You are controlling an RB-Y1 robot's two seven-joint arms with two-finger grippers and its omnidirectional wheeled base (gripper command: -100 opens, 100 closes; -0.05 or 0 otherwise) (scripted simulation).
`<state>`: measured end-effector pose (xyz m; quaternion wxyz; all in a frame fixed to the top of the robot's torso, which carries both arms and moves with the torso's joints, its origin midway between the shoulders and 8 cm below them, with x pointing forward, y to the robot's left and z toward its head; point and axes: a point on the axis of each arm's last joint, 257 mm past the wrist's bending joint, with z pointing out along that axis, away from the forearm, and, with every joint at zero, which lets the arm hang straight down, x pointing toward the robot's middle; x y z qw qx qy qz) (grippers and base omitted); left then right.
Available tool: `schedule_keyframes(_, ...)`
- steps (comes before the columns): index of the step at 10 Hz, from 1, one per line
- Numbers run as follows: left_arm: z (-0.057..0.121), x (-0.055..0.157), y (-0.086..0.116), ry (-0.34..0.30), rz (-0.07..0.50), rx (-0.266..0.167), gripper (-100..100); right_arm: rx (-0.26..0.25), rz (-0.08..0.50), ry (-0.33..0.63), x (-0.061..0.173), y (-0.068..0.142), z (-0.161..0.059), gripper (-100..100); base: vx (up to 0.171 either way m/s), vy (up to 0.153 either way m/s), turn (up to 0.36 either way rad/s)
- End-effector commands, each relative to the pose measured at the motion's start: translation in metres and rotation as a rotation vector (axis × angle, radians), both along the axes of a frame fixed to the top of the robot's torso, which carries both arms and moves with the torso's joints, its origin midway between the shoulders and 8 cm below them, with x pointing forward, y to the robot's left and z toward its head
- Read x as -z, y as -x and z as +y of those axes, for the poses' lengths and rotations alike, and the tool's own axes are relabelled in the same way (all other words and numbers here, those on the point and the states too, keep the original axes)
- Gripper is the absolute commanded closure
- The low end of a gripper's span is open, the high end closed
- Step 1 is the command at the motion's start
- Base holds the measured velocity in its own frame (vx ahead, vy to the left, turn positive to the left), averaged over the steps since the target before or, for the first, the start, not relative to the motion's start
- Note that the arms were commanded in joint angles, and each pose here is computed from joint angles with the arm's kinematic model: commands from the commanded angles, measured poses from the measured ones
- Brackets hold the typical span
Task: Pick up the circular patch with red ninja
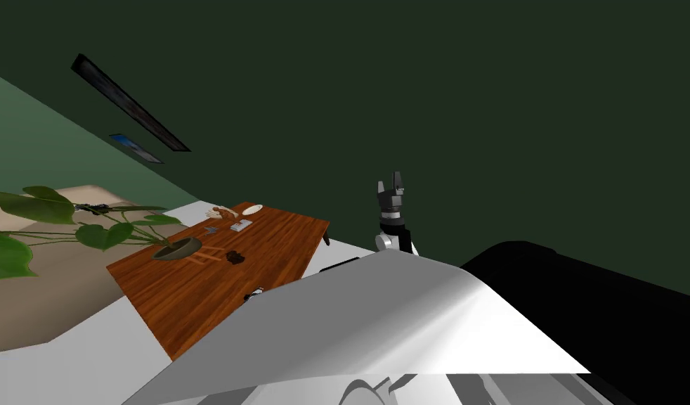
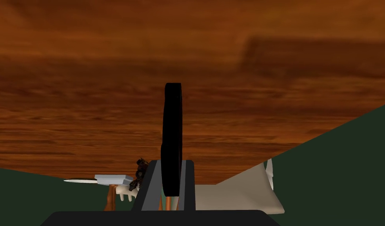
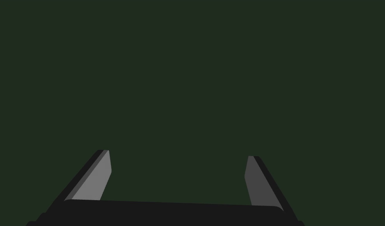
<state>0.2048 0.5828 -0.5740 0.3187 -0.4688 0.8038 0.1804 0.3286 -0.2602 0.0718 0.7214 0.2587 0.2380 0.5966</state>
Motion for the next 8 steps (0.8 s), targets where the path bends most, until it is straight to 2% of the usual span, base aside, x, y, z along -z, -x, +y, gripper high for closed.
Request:
schedule_keyframes(1,0.005,-0.004,-0.002,0.000,-0.018,-0.006,100,0.000,0.000,0.000,0.000,0.000,0.000,0,0.052,-0.048,0.190)
schedule_keyframes(3,0.005,-0.004,-0.002,-0.019,0.014,0.034,100,0.000,0.000,0.000,0.000,0.000,0.000,0,0.013,-0.011,-0.005)
schedule_keyframes(4,-0.005,-0.004,-0.018,-0.006,-0.022,0.061,100,0.000,0.000,0.000,0.000,0.000,0.000,0,0.033,-0.024,0.256)
schedule_keyframes(5,0.001,-0.006,-0.014,-0.017,-0.015,0.057,100,0.000,0.000,0.000,0.000,0.000,0.000,0,0.050,-0.044,0.226)
schedule_keyframes(7,0.004,-0.007,-0.011,-0.035,0.011,0.080,100,0.000,0.000,0.000,0.000,0.000,0.000,0,0.016,-0.016,-0.009)
schedule_keyframes(8,-0.007,-0.007,-0.027,-0.026,-0.023,0.112,100,0.000,0.000,0.000,0.000,0.000,0.000,0,0.045,-0.020,0.280)
